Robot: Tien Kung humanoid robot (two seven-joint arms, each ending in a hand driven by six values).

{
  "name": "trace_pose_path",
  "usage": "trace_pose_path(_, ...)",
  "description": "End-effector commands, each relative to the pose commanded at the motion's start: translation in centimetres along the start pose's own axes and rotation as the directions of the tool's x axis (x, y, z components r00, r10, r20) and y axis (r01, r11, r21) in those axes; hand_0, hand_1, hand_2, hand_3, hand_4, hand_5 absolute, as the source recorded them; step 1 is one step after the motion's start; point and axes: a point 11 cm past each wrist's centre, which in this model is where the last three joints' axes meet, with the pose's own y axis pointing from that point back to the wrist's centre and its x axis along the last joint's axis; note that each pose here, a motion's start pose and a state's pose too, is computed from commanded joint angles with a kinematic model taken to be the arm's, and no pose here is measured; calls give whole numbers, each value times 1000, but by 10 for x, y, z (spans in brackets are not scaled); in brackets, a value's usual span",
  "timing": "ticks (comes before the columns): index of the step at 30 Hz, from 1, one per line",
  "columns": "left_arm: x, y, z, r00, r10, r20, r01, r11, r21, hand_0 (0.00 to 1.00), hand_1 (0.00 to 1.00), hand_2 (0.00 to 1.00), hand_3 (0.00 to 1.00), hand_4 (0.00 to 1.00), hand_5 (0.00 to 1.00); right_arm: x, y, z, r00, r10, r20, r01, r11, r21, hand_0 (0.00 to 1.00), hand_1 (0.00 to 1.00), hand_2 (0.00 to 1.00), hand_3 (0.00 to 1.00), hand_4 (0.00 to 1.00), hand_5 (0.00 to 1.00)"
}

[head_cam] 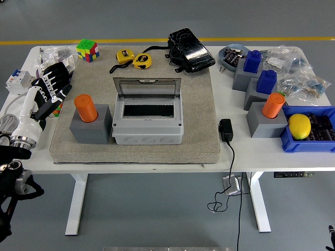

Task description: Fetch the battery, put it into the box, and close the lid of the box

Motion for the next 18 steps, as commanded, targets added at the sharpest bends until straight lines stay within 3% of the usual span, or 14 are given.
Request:
trace_pose_path(14,-24,-4,-4,999,-32,-34,33,999,7,783,860,865,894,998,521,3,0,-2,1000,7,-11,-7,1000,-1,837,807,771,797,998,998)
trace_pose_path(15,-25,-4,-5,999,-33,-26,33,999,9,775,867,874,917,998,238,3,0,-2,1000,7,-11,-7,1000,-1,837,807,770,797,998,998)
trace_pose_path(18,-25,-5,-4,1000,-30,-1,30,1000,10,775,867,874,917,998,238,4,-1,-2,1000,9,-12,-9,1000,-2,837,807,770,797,998,998)
